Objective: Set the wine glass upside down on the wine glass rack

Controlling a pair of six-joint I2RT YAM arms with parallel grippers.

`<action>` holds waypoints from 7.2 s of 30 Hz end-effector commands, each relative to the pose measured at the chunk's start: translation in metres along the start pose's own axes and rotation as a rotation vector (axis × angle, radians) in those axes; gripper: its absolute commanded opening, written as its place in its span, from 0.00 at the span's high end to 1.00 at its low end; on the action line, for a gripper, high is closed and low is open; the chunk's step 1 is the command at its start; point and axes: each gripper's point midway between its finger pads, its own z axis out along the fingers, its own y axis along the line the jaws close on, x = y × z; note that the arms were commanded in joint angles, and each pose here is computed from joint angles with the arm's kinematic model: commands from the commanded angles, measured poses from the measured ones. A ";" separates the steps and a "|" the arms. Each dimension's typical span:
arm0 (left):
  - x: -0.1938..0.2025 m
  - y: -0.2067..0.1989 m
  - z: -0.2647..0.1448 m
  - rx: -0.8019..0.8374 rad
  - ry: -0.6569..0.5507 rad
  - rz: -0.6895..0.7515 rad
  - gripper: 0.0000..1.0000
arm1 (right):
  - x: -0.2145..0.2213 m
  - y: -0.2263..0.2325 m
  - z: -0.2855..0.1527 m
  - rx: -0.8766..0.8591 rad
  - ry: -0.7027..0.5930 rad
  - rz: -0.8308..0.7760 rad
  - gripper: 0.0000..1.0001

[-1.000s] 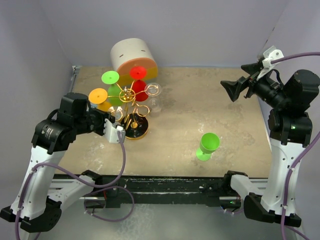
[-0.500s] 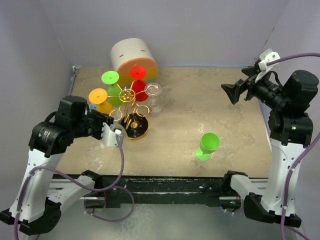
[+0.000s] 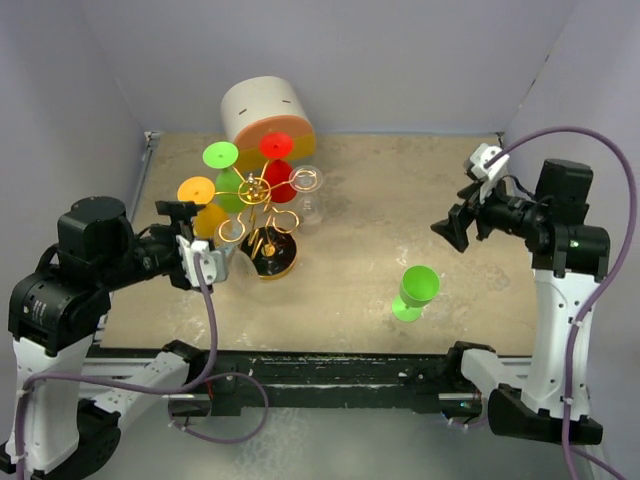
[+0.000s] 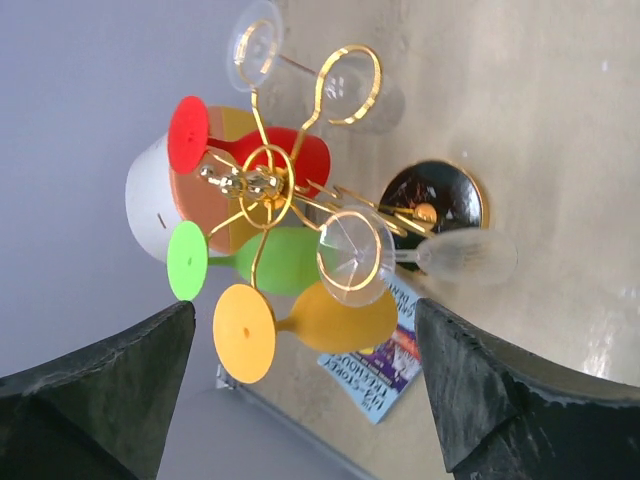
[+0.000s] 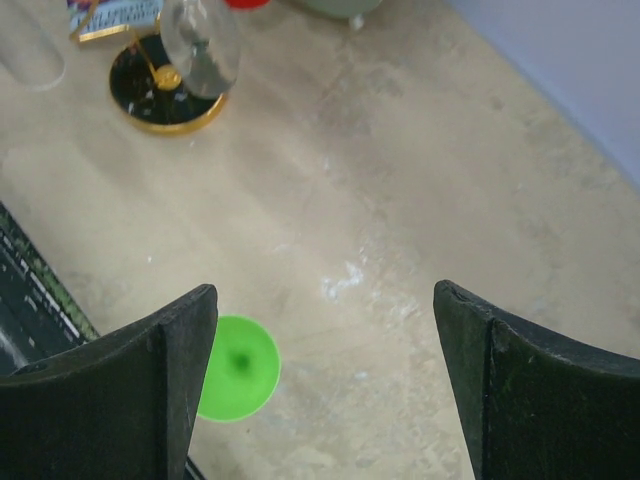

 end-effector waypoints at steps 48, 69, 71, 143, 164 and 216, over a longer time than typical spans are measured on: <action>0.030 0.116 0.019 -0.511 -0.012 -0.622 0.01 | 0.190 0.044 0.060 -0.229 0.571 -0.042 0.94; -0.034 0.139 0.021 -0.373 -0.296 -0.756 0.00 | -0.075 -0.011 0.001 0.190 -0.165 -0.183 1.00; -0.033 0.139 0.026 -0.357 -0.290 -0.766 0.01 | -0.099 -0.013 -0.011 0.230 -0.247 -0.144 1.00; -0.139 0.130 0.130 0.012 -0.496 -0.989 1.00 | -0.161 0.053 -0.011 -0.251 -0.493 -0.099 0.37; -0.071 0.068 0.072 -0.100 -0.241 -0.315 1.00 | -0.121 0.028 -0.029 -0.077 -0.403 -0.018 0.14; -0.003 0.048 0.129 -0.058 0.004 0.280 1.00 | -0.091 0.020 -0.013 -0.065 -0.329 -0.002 0.12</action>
